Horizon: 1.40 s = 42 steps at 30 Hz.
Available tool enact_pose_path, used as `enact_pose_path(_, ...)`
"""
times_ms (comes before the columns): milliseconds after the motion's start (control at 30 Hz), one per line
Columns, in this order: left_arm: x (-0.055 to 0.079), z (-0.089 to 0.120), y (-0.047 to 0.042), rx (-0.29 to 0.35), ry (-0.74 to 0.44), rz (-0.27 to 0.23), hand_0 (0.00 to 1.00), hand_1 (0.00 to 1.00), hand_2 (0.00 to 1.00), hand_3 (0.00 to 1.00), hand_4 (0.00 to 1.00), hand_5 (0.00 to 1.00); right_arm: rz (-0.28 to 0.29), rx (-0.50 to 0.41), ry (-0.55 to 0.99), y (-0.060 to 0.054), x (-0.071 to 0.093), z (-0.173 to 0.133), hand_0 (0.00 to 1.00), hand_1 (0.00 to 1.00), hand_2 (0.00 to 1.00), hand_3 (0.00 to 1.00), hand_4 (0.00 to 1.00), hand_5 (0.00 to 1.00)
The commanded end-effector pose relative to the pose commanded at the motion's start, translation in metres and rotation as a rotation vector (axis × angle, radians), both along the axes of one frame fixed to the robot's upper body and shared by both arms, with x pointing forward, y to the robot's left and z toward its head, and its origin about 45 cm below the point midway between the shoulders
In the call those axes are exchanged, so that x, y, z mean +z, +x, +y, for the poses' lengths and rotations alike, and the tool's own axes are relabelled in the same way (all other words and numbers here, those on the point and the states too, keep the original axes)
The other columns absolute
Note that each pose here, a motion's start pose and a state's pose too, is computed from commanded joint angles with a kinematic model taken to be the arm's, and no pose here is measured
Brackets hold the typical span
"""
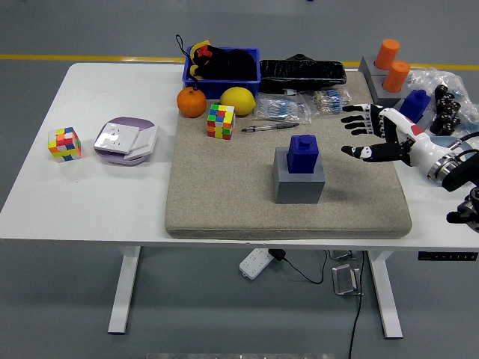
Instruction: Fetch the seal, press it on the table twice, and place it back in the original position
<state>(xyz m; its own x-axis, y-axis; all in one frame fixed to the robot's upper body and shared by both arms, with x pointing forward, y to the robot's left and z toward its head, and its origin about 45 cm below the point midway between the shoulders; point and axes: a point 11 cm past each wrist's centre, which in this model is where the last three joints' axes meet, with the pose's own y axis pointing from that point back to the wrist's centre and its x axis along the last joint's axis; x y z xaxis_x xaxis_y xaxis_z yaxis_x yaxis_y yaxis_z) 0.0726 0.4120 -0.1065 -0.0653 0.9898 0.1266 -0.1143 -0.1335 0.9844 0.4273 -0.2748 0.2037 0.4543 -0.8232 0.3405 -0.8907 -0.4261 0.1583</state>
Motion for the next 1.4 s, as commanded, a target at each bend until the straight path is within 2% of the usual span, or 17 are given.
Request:
enact_pose_path(533, 0.0, -0.001, -0.0009, -0.007, -0.005, 0.004, 0.814, 0.816, 0.786, 0.835, 0.792, 0.405, 0.017, 0.087, -0.02, 0.003, -0.009, 0.035, 0.782, 0.722, 0.727, 0.772, 0.869, 0.002)
enact_pose_path(1400, -0.001, -0.004, -0.001, -0.012, -0.014, 0.004, 0.814, 0.816, 0.787, 0.836, 0.793, 0.405, 0.012, 0.121, -0.033, 0.0, -0.016, 0.051, 0.77, 0.707, 0.716, 0.75, 0.851, 0.002)
